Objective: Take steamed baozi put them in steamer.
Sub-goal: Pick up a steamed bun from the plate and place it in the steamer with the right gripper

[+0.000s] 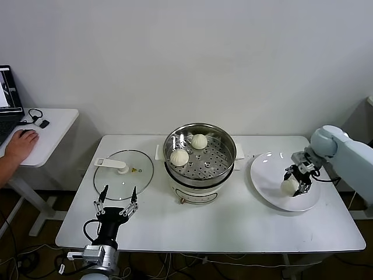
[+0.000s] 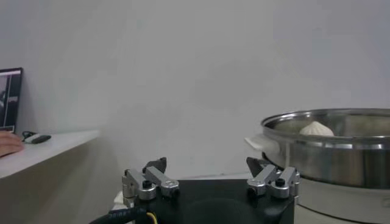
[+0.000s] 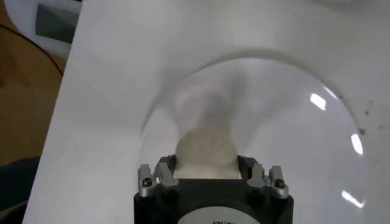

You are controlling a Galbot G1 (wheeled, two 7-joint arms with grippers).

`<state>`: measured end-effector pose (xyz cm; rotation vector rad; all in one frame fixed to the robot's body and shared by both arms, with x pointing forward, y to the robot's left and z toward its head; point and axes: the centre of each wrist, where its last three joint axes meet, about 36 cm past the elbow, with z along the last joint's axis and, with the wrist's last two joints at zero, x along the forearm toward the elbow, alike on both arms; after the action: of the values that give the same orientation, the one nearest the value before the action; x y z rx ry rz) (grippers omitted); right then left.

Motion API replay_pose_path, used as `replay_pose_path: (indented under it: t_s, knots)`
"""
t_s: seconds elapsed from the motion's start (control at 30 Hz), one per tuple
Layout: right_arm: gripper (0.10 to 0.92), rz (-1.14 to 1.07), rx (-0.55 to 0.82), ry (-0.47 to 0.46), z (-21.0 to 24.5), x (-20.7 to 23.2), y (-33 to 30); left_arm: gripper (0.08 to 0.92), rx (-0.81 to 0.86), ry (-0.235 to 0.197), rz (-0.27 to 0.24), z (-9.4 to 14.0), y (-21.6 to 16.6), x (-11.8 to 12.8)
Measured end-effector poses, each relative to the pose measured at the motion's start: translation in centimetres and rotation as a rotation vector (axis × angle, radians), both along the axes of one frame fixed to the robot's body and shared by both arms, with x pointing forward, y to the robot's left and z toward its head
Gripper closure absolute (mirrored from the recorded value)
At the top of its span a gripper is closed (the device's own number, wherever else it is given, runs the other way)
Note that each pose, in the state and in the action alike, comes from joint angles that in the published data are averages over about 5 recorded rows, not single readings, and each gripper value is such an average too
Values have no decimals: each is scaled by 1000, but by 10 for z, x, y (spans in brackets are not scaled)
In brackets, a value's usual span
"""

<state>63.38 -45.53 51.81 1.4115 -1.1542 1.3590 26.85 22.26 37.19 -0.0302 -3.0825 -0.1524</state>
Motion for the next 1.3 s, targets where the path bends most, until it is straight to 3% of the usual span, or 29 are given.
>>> replay_pose_path:
  t_s: [0.4, 0.77, 1.0, 1.3]
  knots:
    - [352, 183, 55, -85, 108, 14, 59, 177, 1, -7, -5, 2, -2, 2]
    - [352, 484, 16, -185, 194, 16, 159, 177, 0, -17, 6, 8, -1, 1]
    - [352, 697, -64, -229, 215, 10, 229, 177, -5, -16, 16, 10, -2, 2]
    - [352, 909, -147, -253, 206, 4, 307, 177, -3, -18, 28, 12, -1, 1]
